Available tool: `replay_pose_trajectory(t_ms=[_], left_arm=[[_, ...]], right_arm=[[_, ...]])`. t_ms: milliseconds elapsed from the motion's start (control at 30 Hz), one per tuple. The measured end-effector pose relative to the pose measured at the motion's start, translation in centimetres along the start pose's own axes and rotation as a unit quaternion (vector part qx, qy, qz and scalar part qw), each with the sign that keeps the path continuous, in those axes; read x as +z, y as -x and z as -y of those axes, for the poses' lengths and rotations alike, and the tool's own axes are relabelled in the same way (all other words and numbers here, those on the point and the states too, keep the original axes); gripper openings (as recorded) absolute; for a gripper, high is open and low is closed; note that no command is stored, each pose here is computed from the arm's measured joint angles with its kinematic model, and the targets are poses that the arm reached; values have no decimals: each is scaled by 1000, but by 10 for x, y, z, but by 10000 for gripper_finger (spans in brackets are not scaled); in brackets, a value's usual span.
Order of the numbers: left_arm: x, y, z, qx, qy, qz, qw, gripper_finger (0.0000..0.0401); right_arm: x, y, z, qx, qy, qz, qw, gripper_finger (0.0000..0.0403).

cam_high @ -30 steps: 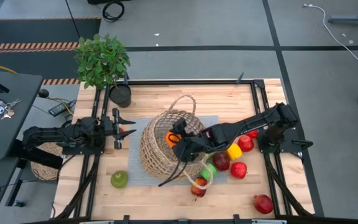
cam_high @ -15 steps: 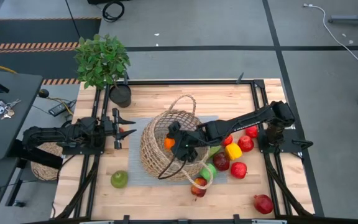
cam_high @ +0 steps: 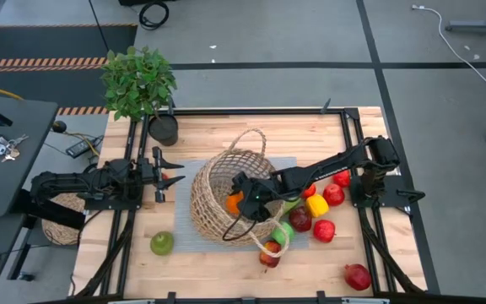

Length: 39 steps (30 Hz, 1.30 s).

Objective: Build produce basket
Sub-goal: Put the orange into the brown basket, then put the red apple into the brown basket

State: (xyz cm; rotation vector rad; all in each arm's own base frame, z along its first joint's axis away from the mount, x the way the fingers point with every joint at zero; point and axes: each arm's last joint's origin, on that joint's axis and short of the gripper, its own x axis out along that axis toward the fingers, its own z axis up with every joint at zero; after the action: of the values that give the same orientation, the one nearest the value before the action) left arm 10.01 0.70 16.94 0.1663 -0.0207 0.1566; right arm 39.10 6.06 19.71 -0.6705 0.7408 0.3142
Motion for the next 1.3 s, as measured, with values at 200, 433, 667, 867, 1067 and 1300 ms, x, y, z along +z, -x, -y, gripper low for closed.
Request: replay_pose_trajectory(t_ms=[200, 433, 667, 867, 1067, 1300], left_arm=[[0, 0, 0, 0, 0, 0, 1000, 160], [0, 0, 0, 0, 0, 0, 1000, 160], [0, 0, 0, 0, 0, 0, 1000, 160], [0, 0, 0, 0, 0, 0, 1000, 160], [0, 0, 0, 0, 0, 0, 1000, 160], [0, 0, 0, 0, 0, 0, 1000, 160]], right_arm=[[-11, -5, -5, 1, -56, -7, 998, 359], [-9, -4, -4, -8, -71, -1, 997, 395], [21, 28, 16, -119, -50, -6, 992, 390], [41, 87, 34, -163, -55, 50, 984, 389], [47, 149, 36, -156, -147, 115, 970, 389], [67, 191, 7, -78, -176, 205, 960, 389]])
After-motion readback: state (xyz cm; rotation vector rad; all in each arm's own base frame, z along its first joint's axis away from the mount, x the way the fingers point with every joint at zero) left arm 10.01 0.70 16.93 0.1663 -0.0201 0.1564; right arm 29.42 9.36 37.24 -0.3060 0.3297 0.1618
